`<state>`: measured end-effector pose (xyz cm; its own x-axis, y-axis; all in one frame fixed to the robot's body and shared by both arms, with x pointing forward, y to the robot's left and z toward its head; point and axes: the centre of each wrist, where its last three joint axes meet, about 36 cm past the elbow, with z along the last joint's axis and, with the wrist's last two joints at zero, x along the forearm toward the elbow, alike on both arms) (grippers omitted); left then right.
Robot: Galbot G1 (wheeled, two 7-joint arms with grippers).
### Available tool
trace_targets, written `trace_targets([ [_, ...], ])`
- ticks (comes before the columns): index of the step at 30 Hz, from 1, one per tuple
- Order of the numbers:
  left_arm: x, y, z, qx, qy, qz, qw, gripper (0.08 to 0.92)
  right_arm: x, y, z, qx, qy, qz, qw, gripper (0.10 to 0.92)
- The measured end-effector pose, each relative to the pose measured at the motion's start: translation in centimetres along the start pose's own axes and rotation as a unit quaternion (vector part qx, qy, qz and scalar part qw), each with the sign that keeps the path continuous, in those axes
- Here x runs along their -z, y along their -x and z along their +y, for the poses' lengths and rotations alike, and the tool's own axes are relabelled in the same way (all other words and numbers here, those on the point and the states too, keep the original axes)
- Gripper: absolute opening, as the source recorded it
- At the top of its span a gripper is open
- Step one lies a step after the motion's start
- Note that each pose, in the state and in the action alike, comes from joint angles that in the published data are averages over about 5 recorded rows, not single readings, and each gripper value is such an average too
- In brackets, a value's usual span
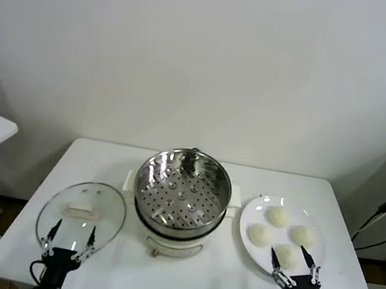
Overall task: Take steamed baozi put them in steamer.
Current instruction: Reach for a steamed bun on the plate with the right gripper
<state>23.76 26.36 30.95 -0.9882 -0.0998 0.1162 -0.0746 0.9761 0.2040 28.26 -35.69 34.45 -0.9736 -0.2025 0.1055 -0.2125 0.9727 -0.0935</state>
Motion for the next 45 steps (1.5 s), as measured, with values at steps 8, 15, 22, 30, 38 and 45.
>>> trace_targets([
  [8, 0.0, 0.2, -0.3, -0.005, -0.006, -0.014, 1.000, 0.823, 3.0, 2.9, -3.3, 0.031, -0.065, 0.020, 0.997, 0.823],
  [15, -0.1, 0.4, -0.9, -0.012, -0.014, -0.028, 0.999, 0.823, 7.2, 7.5, -7.9, 0.093, -0.161, 0.059, 0.981, 0.823],
  [22, -0.2, 1.0, -0.9, -0.013, -0.013, -0.038, 0.999, 0.823, 12.0, 13.6, -11.9, 0.204, -0.274, 0.101, 0.934, 0.823],
  [30, -0.4, 1.1, -1.3, -0.020, -0.010, -0.042, 0.999, 0.823, 14.4, 20.7, -15.7, 0.347, -0.374, 0.179, 0.841, 0.823],
  [38, -0.2, 1.4, -1.1, -0.019, -0.006, -0.044, 0.999, 0.823, 17.8, 27.0, -18.9, 0.424, -0.442, 0.275, 0.741, 0.823],
  [45, -0.2, 1.7, -0.7, -0.014, -0.003, -0.040, 0.999, 0.823, 19.4, 32.3, -19.1, 0.449, -0.470, 0.339, 0.680, 0.823],
])
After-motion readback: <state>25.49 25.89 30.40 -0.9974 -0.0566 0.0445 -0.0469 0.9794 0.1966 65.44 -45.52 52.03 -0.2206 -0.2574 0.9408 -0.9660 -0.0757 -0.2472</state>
